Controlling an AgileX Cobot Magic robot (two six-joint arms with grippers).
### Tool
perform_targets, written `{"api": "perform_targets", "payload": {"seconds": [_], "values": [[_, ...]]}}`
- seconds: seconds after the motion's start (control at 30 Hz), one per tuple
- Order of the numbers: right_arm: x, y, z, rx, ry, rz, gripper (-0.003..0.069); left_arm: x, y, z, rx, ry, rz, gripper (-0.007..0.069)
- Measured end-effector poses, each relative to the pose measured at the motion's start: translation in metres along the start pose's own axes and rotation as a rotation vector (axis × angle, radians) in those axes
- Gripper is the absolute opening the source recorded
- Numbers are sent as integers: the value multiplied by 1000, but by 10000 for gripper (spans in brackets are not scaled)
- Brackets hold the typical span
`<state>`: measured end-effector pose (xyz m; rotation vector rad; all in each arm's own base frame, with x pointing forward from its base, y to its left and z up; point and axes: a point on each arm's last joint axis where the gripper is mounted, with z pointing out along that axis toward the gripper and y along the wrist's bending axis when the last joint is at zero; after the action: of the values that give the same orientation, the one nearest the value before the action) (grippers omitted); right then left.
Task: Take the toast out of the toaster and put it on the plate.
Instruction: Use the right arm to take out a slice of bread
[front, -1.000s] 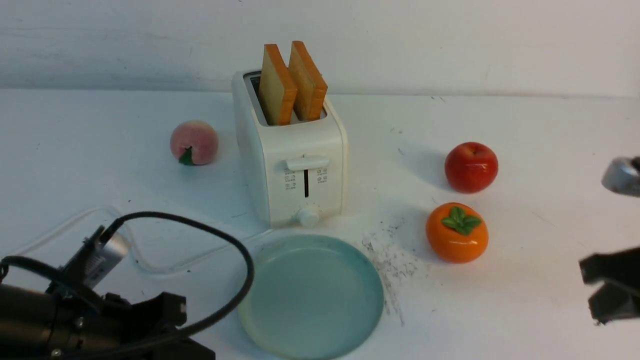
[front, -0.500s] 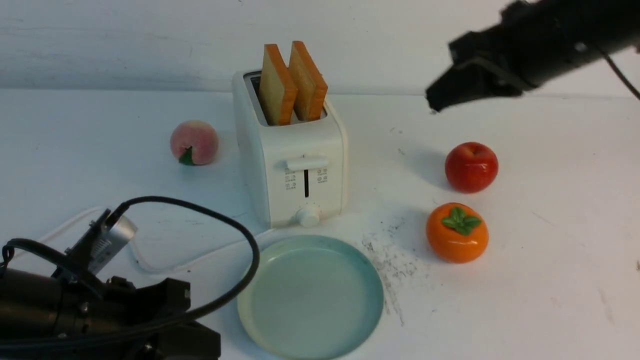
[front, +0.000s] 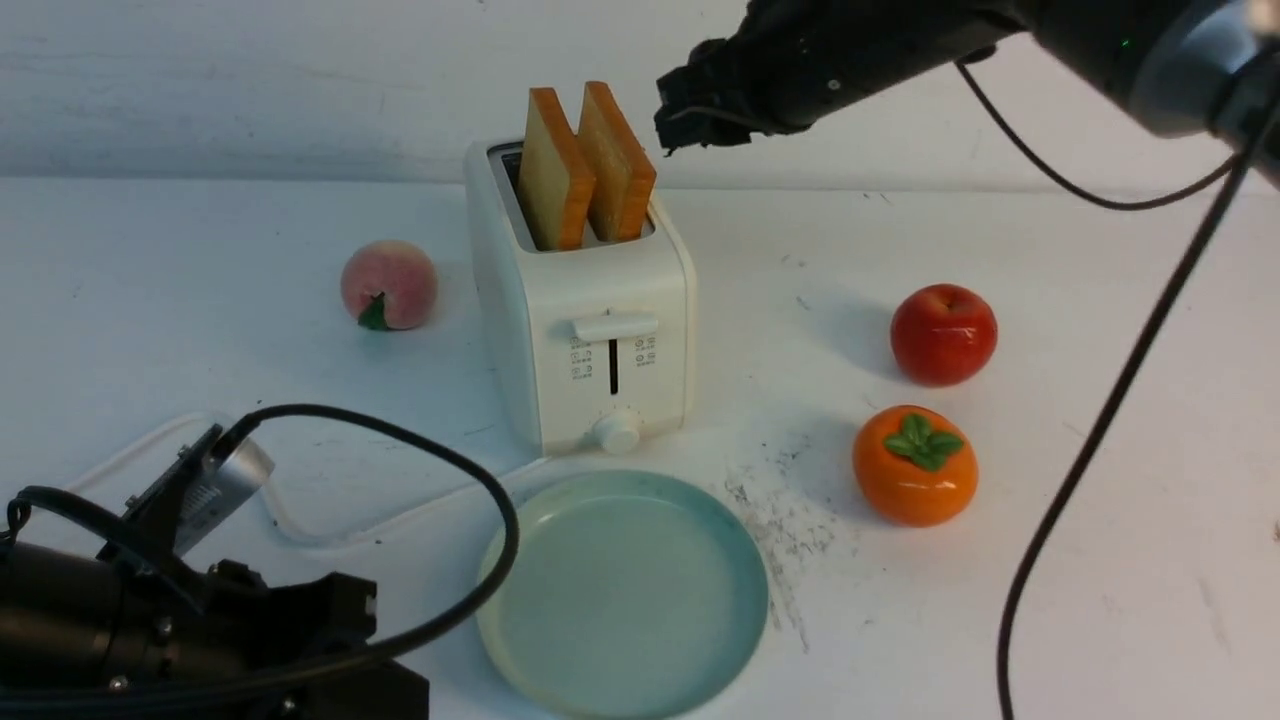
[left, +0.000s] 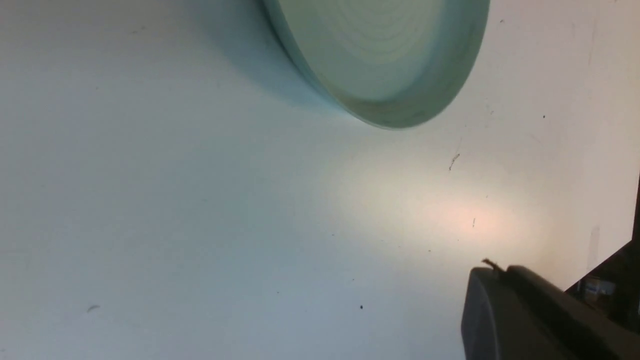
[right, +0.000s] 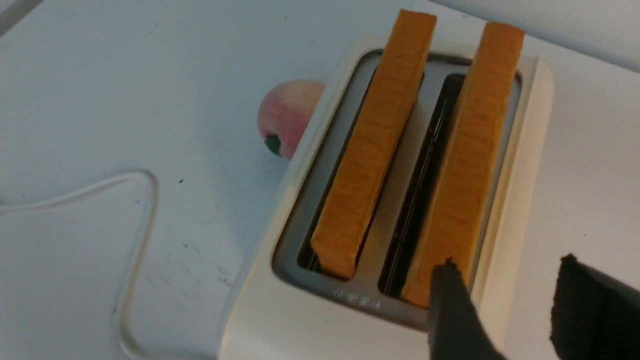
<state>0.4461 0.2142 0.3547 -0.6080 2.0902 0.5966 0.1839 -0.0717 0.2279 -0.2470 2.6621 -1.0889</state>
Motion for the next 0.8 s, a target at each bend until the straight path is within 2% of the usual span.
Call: {"api": "perform_targets", "payload": {"seconds": [0.17,0.5,0.8], "values": [[4,-7,18,13,-42,34,381,0,1,0,-10,4,9,-14],[6,-11,33,-19,-115,137,384,-1,2,0,-20,-12,13,-13],[17,-16,50,-28,-97,175,386,-1,2,0,-23,-15,14,-9]]}}
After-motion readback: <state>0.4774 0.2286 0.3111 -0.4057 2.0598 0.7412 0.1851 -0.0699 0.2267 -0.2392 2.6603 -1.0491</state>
